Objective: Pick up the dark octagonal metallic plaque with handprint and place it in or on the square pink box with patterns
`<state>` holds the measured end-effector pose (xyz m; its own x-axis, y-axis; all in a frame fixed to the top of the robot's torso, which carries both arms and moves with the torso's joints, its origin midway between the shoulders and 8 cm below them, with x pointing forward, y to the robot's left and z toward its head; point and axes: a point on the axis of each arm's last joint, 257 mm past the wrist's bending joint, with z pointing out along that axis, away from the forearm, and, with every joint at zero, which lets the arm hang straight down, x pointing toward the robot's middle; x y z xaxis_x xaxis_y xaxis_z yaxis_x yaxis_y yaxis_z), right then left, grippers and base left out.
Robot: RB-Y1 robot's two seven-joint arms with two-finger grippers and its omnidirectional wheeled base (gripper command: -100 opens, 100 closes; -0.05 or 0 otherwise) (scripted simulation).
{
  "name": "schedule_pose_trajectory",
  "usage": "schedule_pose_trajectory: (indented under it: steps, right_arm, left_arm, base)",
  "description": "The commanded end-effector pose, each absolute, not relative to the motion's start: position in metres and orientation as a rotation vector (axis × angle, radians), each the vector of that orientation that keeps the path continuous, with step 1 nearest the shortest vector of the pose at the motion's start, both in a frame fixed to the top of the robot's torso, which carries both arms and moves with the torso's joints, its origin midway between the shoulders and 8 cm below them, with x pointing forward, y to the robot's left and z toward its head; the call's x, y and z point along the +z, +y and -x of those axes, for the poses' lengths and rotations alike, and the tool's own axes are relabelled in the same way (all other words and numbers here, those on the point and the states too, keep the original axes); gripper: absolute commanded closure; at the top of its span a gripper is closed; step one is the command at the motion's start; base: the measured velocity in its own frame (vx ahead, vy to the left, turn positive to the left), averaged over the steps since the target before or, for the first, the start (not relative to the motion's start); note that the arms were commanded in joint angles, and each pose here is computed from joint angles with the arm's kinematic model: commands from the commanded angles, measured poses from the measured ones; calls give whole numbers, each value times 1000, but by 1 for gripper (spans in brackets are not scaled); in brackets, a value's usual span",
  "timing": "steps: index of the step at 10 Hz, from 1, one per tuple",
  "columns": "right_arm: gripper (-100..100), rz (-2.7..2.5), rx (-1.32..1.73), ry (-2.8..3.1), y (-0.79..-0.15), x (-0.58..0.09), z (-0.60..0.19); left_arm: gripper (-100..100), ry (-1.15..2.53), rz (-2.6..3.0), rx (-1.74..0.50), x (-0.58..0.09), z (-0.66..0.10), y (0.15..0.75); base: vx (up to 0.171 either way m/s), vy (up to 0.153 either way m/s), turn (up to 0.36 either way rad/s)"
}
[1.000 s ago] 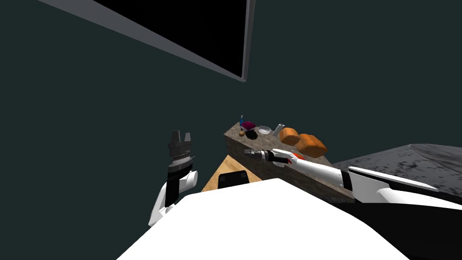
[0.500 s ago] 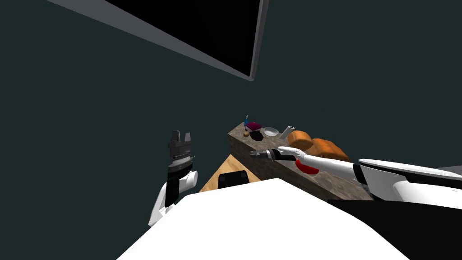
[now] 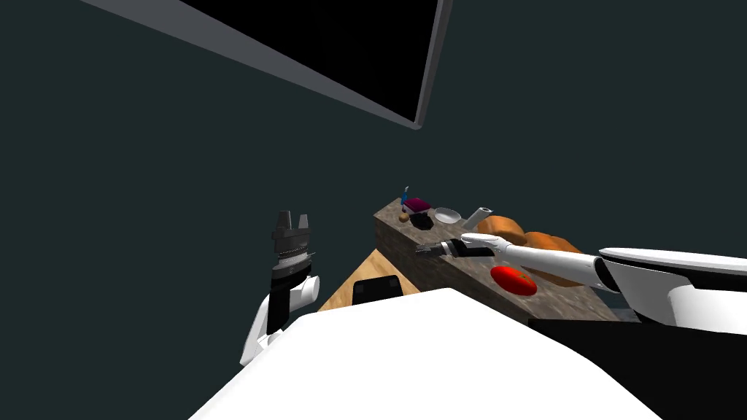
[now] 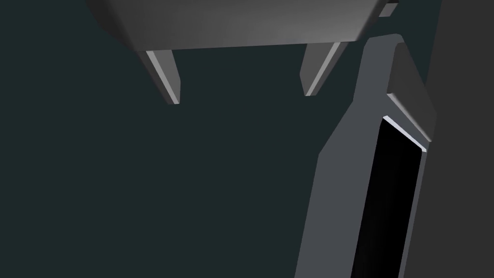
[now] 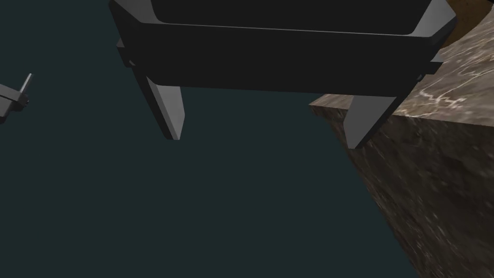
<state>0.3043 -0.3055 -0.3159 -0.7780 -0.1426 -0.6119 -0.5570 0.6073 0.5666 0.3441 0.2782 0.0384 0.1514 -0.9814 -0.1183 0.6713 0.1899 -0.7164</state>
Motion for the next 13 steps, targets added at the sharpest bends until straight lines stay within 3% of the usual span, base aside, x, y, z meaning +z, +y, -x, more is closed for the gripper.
schedule_pose_trajectory:
  steps: [1, 7, 13]
  right_arm:
    - [-100, 560, 976, 2393, -343, -318, -303]
    - [-100, 546, 685, 2603, -464, -304, -282]
    - [-100, 494, 485, 2713, -541, -281, -262]
  left_arm:
    - [0, 657, 580, -1286, 38, -344, 278]
    - [0, 657, 580, -1286, 38, -344, 278]
    - [0, 657, 580, -1286, 38, -344, 278]
  base:
    - [-7, 8, 324]
    - [-4, 3, 180]
    - [0, 7, 145]
